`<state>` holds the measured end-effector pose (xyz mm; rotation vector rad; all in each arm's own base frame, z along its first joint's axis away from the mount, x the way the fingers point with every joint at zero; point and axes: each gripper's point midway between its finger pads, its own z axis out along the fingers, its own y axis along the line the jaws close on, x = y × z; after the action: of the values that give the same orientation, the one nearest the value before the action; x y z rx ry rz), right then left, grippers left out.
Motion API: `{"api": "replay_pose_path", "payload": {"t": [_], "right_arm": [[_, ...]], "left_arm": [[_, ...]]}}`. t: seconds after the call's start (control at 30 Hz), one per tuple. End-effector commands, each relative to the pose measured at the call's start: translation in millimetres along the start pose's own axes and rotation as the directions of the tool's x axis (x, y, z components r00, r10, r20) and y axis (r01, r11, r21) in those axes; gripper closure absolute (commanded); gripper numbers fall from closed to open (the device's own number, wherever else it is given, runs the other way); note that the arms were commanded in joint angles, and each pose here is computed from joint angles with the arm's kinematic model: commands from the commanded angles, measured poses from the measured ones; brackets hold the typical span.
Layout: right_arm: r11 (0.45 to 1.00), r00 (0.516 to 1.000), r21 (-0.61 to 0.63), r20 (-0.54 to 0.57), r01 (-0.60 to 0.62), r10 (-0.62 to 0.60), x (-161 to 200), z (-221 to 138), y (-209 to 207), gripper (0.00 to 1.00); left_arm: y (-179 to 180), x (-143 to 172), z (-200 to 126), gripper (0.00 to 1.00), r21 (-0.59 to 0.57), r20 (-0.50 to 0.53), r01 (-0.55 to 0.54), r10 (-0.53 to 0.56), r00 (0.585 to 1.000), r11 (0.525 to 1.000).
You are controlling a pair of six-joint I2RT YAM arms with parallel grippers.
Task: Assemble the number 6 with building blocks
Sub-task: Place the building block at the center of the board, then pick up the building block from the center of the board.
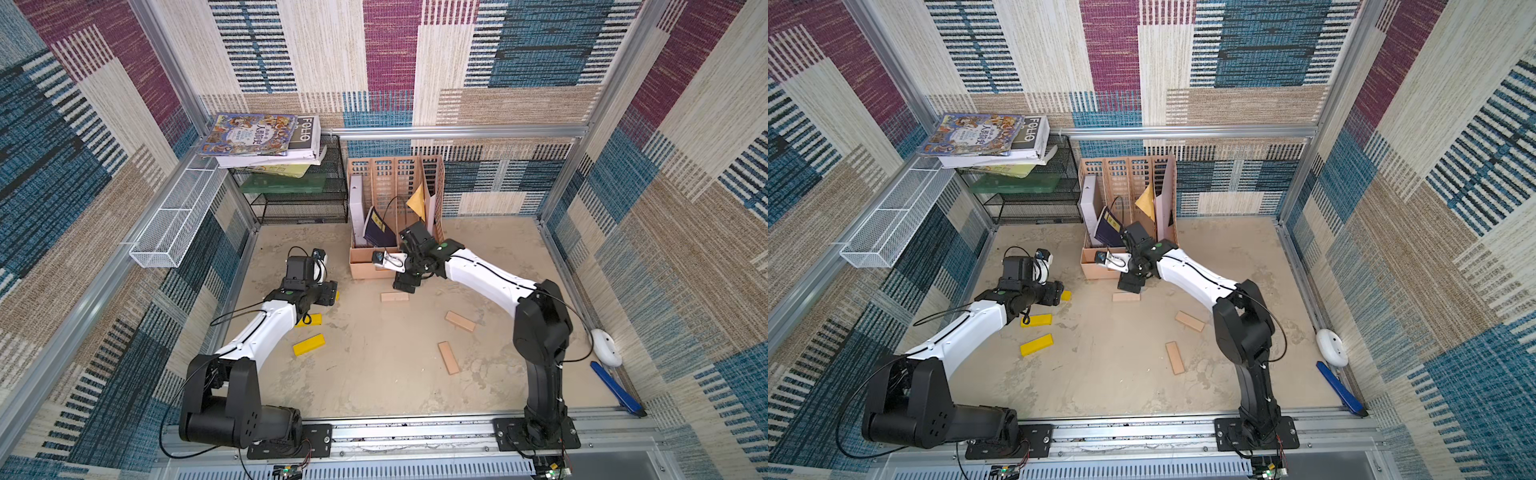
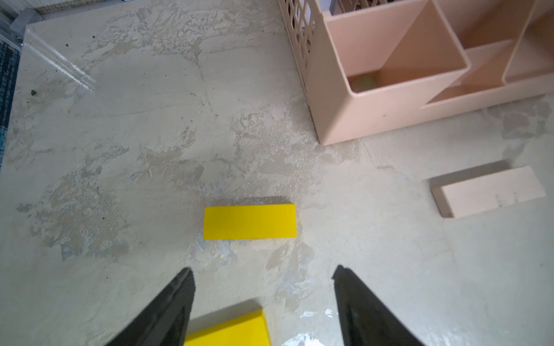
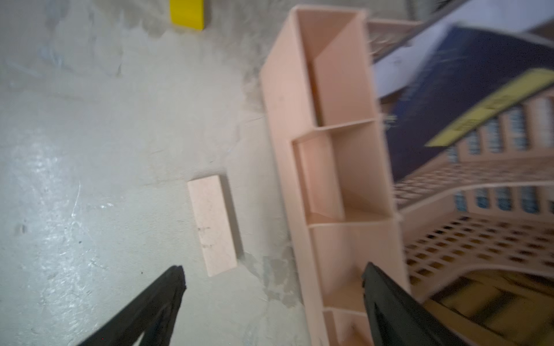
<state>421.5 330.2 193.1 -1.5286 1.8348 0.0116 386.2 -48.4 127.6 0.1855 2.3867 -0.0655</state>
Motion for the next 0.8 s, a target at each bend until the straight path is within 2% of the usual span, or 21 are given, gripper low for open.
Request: {"api": "replay_pose_path", "payload": {"t": [0.0,0.03,0.07,0.1,0.17,0.2,0.27,0.4,0.57,0.77], "right_arm": [[0.917,0.924,0.132,0.136,-0.375,0.358,-11,-43,-69,0.04],[0.864,0.871,0.13,0.158,-0.486,0.466,-7,-54,-86,0.04],[0.812,0.808,0.058,0.161,-0.58,0.566,2,-61,-101,0.04],[0.757,0.745,-0.032,0.155,-0.652,0.649,7,-65,-110,0.04],[0.614,0.606,-0.11,0.099,-0.781,0.789,28,-68,-130,0.04],[0.58,0.576,-0.152,0.075,-0.8,0.814,33,-68,-133,0.04],[0.577,0.576,-0.156,0.055,-0.802,0.815,38,-66,-132,0.04],[0.611,0.603,-0.118,0.097,-0.783,0.792,32,-69,-130,0.04],[0.616,0.609,-0.09,0.095,-0.783,0.788,38,-67,-125,0.04],[0.613,0.608,-0.092,0.085,-0.784,0.79,47,-65,-128,0.04]], "left_arm": [[-1,18,5,0.24,-0.019,-0.123,0.192,-0.193,0.973,0.981],[0,25,10,0.25,-0.03,-0.169,0.25,-0.252,0.953,0.968],[-3,31,17,0.3,-0.025,-0.228,0.319,-0.316,0.921,0.948],[-2,39,23,0.32,-0.046,-0.283,0.402,-0.398,0.873,0.914],[-1,52,37,0.35,-0.072,-0.352,0.561,-0.547,0.759,0.825],[-1,54,43,0.37,-0.077,-0.363,0.629,-0.609,0.705,0.774],[2,51,50,0.38,-0.095,-0.347,0.702,-0.684,0.642,0.706],[10,44,61,0.38,-0.165,-0.319,0.76,-0.763,0.562,0.628],[13,41,66,0.39,-0.2,-0.294,0.811,-0.823,0.485,0.549],[22,49,70,0.37,-0.307,-0.261,0.823,-0.874,0.409,0.477]]}}
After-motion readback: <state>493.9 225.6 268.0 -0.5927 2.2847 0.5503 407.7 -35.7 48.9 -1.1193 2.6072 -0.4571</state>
